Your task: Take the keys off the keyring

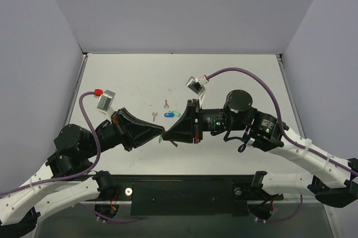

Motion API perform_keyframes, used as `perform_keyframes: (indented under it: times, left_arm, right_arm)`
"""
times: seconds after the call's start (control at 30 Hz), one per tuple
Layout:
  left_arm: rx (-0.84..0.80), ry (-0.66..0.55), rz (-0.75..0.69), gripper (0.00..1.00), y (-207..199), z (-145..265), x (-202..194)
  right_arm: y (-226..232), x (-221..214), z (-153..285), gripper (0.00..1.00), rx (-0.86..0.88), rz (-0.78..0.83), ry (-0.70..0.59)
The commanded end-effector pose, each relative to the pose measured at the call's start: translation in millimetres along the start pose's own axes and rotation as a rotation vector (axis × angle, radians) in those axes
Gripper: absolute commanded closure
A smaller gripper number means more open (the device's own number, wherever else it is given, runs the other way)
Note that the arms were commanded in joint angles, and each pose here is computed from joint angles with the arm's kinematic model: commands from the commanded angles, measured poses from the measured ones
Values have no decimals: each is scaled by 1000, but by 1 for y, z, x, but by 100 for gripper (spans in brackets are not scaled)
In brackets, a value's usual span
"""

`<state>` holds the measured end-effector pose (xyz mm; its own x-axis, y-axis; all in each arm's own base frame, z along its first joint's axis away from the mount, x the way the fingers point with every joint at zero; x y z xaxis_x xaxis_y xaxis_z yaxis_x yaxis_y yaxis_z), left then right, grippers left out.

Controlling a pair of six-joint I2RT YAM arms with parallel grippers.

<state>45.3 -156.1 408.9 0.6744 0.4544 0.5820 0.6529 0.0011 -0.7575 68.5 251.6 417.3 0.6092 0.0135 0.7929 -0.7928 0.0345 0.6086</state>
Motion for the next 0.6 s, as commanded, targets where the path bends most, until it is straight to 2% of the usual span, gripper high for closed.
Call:
perform_keyframes:
  times: [0.0,0.57]
  left_arm:
    - [21,66,-74,100,-13,9,6]
    - [21,329,-126,100,-15,3,-3]
  right_arm:
    - [9,10,10,100,11,51,8]
    - [5,1,12,100,4,43,132]
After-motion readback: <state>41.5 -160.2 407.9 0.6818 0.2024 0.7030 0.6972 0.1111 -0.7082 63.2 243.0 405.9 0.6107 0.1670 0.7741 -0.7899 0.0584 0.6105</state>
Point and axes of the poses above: each gripper's point midway between its finger pads, its own z axis back along the fingers, its own y axis along the line the jaws close on, x = y × z, the point moved 10 cm from there along z, back along the fingers, and after that the axes turned 4 degrees about z, right-handed, at the moved point
